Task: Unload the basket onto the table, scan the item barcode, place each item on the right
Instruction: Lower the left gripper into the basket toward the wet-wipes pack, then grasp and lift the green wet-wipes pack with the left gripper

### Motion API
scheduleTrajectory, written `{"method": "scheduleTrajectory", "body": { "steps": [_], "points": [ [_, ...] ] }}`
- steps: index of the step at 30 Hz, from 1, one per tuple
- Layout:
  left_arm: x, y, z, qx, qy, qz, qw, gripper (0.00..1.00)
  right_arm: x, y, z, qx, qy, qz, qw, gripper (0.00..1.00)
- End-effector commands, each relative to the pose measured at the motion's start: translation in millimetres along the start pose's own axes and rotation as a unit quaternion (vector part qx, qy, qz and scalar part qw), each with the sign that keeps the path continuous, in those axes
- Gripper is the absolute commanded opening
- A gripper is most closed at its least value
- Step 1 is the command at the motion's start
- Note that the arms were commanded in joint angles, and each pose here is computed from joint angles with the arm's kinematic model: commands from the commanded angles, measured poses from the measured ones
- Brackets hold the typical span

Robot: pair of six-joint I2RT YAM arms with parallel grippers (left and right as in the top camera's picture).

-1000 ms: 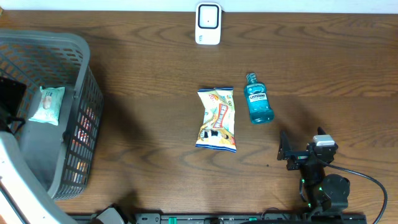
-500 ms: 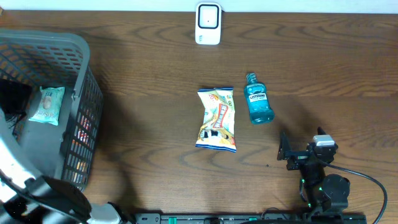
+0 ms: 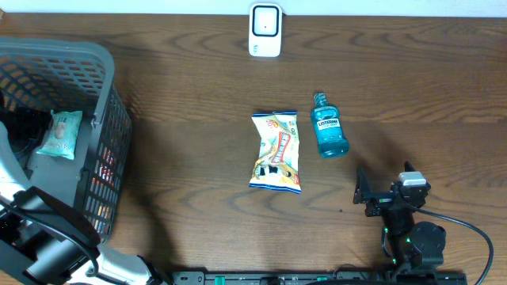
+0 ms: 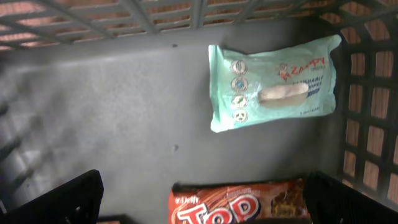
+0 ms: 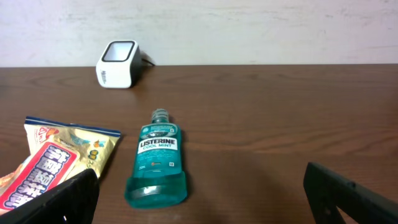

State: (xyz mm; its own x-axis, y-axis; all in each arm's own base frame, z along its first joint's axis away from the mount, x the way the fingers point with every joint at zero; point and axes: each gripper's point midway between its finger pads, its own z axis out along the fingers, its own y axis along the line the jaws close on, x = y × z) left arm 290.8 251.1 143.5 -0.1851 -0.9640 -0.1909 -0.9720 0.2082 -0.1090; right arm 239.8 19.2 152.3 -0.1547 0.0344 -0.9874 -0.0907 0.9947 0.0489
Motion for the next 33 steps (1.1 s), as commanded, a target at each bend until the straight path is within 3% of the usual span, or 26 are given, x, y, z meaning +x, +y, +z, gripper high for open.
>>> {"method": "scheduleTrajectory", "body": {
  "steps": [1,16,28,30,33],
  "points": [
    [-3,0,9,-0.005,0.003,-0.002,1.000,0.98,0,2,0,-0.003,-0.001,-0.007,1.000,0.99],
    [-17,-15,69,-0.009,0.011,0.015,1.000,0.98,0,2,0,-0.003,-0.001,-0.007,1.000,0.99],
    [13,-26,126,-0.042,0.054,0.048,0.996,0.98,0,2,0,-0.003,-0.001,-0.008,1.000,0.99],
    [18,-28,134,-0.044,0.054,0.055,0.996,0.90,0,2,0,-0.003,-0.001,-0.007,1.000,0.99],
    [23,-25,142,-0.061,0.045,0.065,0.995,0.66,0,2,0,-0.003,-0.001,-0.007,1.000,0.99]
  ]
}}
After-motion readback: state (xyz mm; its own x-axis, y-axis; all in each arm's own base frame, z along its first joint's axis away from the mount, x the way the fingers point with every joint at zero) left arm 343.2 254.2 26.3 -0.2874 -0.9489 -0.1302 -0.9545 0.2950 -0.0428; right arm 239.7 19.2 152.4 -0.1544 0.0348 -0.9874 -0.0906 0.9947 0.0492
